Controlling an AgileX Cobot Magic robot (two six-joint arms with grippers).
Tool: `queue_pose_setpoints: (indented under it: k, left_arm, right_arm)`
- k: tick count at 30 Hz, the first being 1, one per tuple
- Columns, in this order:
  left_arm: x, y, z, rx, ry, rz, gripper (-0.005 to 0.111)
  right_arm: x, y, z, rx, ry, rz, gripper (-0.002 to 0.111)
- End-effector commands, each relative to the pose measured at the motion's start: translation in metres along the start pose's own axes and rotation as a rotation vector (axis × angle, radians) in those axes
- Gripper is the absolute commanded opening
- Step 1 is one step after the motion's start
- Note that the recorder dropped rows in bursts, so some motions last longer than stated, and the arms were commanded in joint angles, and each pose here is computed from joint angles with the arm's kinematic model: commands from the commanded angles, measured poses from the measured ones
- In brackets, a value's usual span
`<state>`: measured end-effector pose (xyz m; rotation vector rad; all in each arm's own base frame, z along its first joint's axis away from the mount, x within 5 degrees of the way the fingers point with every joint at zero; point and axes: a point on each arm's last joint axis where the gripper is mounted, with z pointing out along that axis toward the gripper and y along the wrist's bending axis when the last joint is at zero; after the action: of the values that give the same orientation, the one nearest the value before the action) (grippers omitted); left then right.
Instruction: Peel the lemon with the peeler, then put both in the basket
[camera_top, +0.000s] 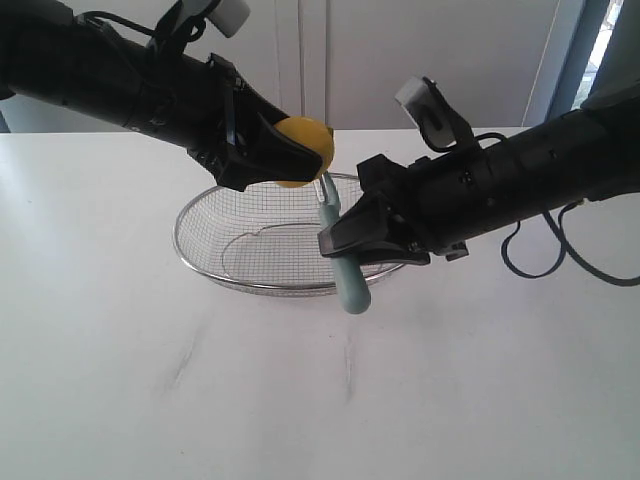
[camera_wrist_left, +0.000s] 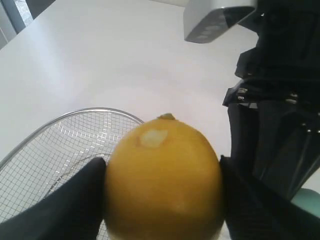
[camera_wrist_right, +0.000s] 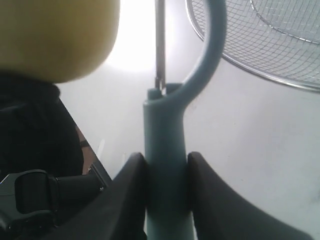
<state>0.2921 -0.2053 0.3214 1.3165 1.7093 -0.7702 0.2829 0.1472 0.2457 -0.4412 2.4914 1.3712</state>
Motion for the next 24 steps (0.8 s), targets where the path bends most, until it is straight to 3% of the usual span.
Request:
queue_pose_setpoints:
  k: [1,14,24]
  left_arm:
    - [-0.006,-0.004,-0.005,0.009,-0.039,-0.020,0.000]
    - [-0.006,-0.004,-0.005,0.009,-0.039,-0.020,0.000]
    - [-0.006,-0.004,-0.005,0.009,-0.039,-0.020,0.000]
  right_arm:
    - [-0.002,0.004,-0.001,-0.033,-0.015,-0.001,0.000]
    - [-0.006,0.005,-0.020,-0.027,-0.077,-0.002,0.000]
    - [-0.005,0.022,-0.032,-0.028,-0.117,-0.049,0.000]
